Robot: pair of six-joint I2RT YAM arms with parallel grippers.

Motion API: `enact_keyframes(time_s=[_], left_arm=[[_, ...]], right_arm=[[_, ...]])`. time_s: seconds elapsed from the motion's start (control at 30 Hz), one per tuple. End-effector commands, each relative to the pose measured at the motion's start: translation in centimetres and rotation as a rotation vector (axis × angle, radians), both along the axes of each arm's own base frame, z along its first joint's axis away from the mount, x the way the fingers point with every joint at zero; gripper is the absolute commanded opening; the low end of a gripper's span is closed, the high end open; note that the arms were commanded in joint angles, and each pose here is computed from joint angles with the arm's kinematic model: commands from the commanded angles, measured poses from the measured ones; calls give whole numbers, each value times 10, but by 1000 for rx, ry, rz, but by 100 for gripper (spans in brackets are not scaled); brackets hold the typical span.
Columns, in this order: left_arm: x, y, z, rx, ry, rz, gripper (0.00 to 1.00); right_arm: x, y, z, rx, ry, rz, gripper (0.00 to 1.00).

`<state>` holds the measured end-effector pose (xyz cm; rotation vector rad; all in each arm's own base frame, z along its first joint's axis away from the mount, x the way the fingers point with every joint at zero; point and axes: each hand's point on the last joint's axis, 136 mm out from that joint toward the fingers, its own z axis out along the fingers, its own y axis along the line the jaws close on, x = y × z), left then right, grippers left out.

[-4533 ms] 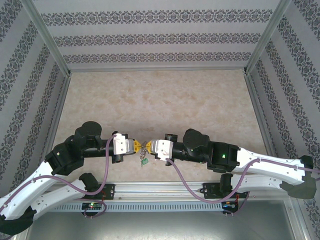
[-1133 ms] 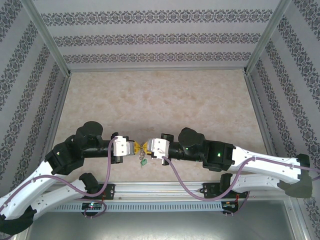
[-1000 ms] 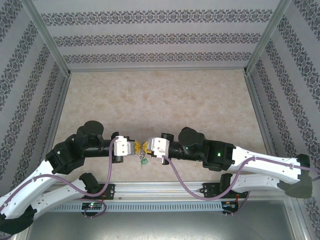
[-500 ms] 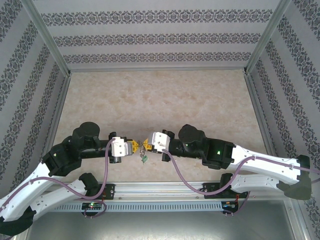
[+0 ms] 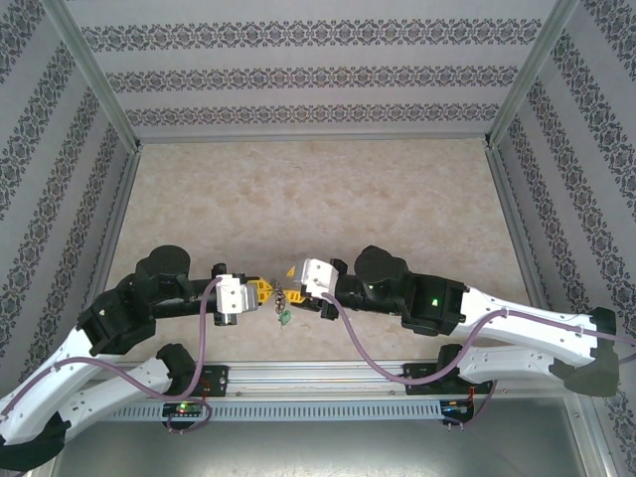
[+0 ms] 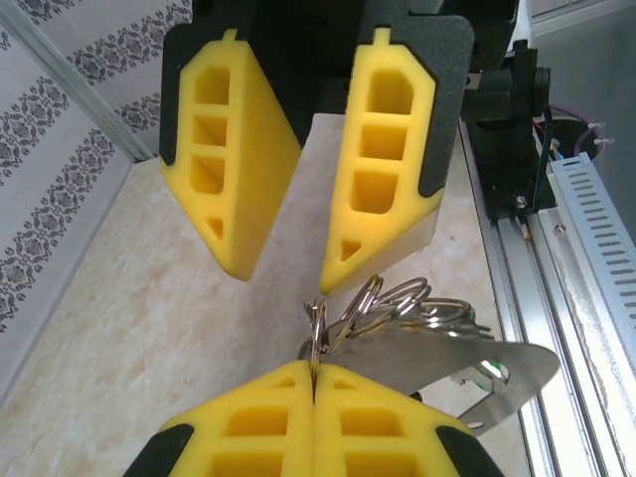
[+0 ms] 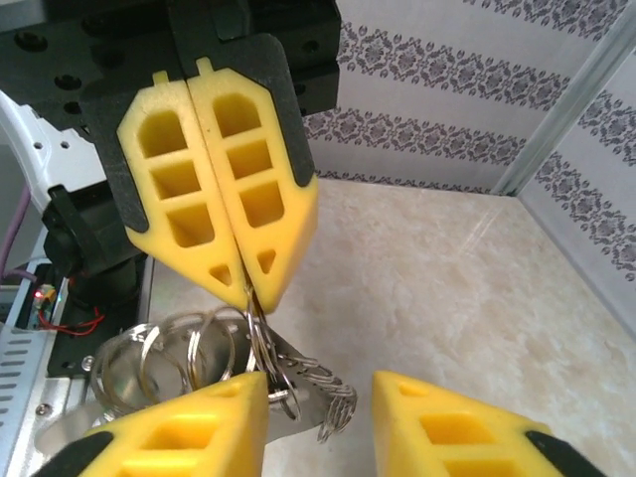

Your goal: Put the keys on the keyring

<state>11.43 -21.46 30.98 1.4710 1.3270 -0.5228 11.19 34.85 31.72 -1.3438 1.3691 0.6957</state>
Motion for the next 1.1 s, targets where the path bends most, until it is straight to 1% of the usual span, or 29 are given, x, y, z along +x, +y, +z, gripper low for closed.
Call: enact_keyframes(time_s=[0.0,0.03,0.17,0.33,0.47,0.63,0.73,0.87,0.93,1.0,1.07], left_arm=[[-1,-3,17,-85,-29,-7,0],[-1,-3,17,-95,-23,-6,0],[-5,-6,24,-169,14,-15,0],[-8,-7,30,-246,48,-18,0],[-10,-8,33,-267,64,-22,0],[-11,-8,33,-272,74,-28,0],[-11,-9,34,-273,72,-30,0],[-12,-10,32,-266,74,-35,0],[-12,-10,32,-263,75,-37,0],[-12,-9,31,-260,75,-37,0],[-12,-10,30,-257,78,-38,0]], right_arm=[[-7,-7,20,37,-75,8,36],[-9,-8,21,34,-88,13,35],[-19,-5,23,30,-126,51,28],[-26,-1,22,31,-133,81,21],[-25,1,20,33,-137,80,21],[-24,4,16,21,-135,75,29],[-23,6,16,25,-136,75,30],[-20,8,18,24,-143,70,28],[-21,8,17,22,-143,73,25],[-19,9,18,24,-146,71,20],[-19,9,19,26,-149,69,19]])
